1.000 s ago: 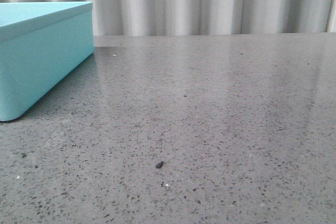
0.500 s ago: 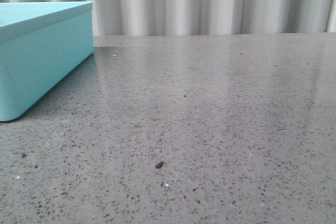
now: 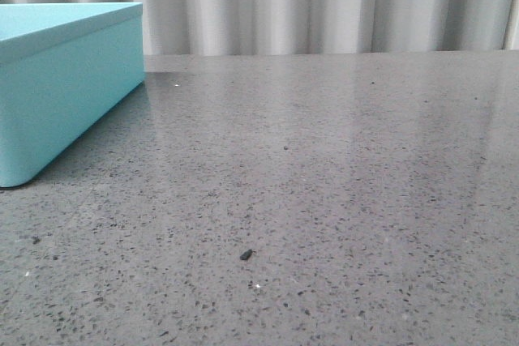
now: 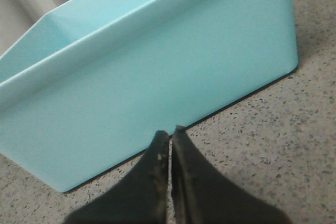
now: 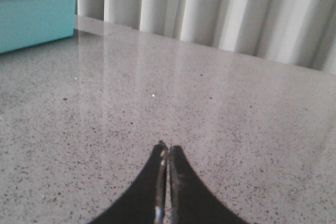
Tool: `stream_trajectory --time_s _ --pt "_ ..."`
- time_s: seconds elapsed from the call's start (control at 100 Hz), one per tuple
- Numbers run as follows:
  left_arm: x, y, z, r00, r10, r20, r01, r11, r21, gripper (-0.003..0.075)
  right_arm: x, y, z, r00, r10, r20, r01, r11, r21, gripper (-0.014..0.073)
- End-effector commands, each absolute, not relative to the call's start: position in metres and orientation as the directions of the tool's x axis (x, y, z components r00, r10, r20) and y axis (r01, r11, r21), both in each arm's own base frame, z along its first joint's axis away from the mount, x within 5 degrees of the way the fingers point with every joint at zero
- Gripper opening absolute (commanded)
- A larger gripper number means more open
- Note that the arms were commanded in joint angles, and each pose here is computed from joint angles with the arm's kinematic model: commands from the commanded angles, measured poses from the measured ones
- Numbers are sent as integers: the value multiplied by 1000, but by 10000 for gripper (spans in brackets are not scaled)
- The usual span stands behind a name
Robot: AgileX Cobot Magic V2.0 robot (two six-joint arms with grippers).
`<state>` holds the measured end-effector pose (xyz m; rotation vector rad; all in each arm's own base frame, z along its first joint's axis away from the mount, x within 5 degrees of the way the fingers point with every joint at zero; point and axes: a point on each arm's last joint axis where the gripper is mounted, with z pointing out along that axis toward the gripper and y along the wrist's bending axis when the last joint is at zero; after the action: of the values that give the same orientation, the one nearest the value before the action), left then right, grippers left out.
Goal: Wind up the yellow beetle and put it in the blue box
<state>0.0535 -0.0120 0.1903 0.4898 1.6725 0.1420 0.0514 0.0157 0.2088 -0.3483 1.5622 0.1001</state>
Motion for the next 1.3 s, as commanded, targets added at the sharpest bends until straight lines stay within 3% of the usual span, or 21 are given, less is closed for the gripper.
stream_trajectory --time_s 0.0,0.36,0.73,1.29 --pt "53 -11 190 -14 369 -929 199 912 359 -21 51 14 218 138 -147 -979 -249 952 -178 -41" --pt "53 -11 190 -14 369 -929 199 912 359 -21 54 13 188 -10 -301 -954 -261 921 -288 -41" --pt "53 -11 190 -14 369 -929 199 912 359 -21 52 11 175 -144 -370 -918 -293 902 -318 -41" --pt "53 -11 190 -14 369 -929 199 912 359 -21 52 11 175 -144 -370 -918 -293 902 -318 -41"
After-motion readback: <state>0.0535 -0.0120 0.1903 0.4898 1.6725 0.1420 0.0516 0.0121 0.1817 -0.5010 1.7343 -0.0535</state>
